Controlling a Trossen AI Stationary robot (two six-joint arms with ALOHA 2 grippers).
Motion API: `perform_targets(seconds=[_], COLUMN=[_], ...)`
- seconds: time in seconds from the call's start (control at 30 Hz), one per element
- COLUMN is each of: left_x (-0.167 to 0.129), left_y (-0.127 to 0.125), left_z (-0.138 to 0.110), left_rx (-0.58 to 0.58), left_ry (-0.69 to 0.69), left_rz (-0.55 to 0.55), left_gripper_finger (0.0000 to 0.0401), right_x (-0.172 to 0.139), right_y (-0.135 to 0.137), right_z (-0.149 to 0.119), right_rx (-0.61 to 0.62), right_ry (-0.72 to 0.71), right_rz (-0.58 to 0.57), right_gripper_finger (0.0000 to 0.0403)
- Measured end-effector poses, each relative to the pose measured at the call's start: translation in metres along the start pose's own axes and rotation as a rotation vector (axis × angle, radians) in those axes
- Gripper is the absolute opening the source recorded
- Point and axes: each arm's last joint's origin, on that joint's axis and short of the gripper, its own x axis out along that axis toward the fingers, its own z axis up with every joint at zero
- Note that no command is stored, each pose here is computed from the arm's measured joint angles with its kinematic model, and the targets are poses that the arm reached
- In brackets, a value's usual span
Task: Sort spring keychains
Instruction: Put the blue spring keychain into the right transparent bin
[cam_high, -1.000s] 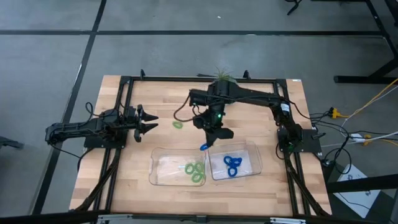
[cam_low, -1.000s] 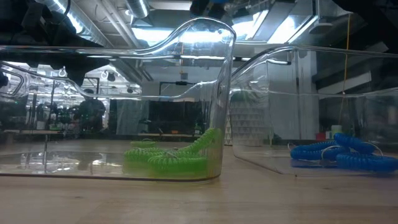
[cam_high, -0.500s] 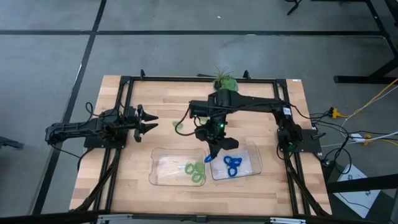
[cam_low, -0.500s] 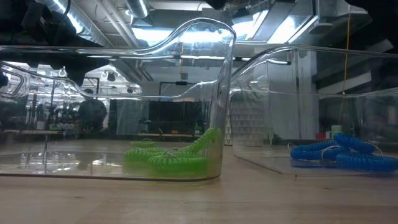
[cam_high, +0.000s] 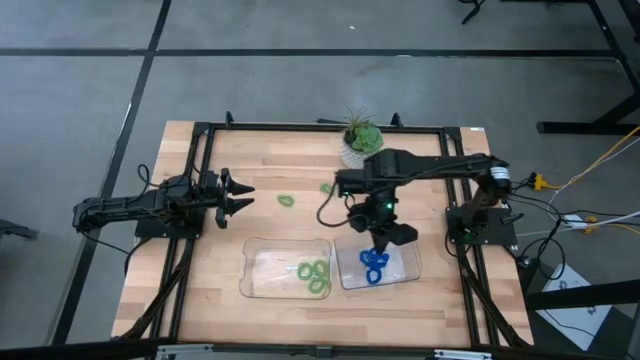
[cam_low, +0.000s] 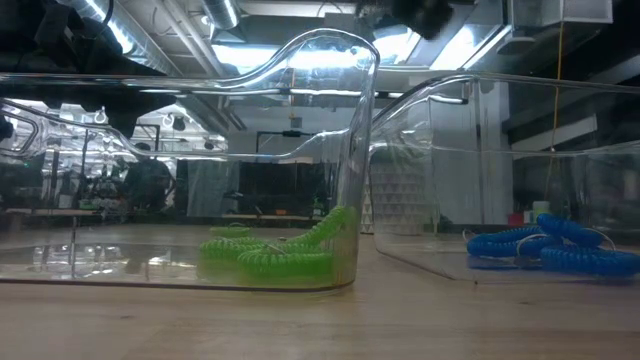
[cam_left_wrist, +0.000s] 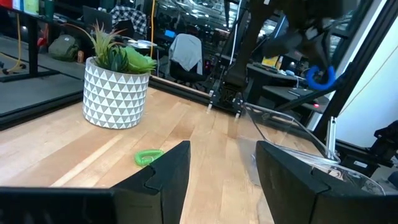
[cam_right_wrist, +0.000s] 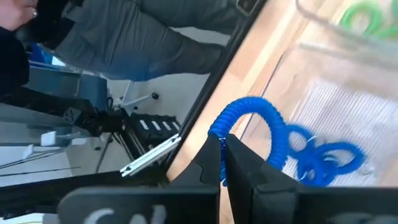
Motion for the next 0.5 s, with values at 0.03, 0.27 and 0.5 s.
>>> perform_targets(seconds=[0.03, 0.27, 0.5], left_x=[0.0, 0.0, 0.0], left_y=[0.0, 0.0, 0.0], left_z=[0.0, 0.0, 0.0], left_rx=[0.0, 0.0, 0.0], left_ry=[0.0, 0.0, 0.0], left_rz=[0.0, 0.0, 0.0], left_gripper_finger=[0.0178, 0.0178, 0.0178], right_x=[0.003, 0.022, 0.036], right_y=[-0.001, -0.002, 0.0], right_z=[-0.006, -0.047, -0.081], right_rx=[0.007, 0.094, 0.159], right_ry=[0.005, 0.045, 0.05], right_rz=[0.003, 0.028, 0.039], right_gripper_finger=[0.0008, 0.0008, 0.0013])
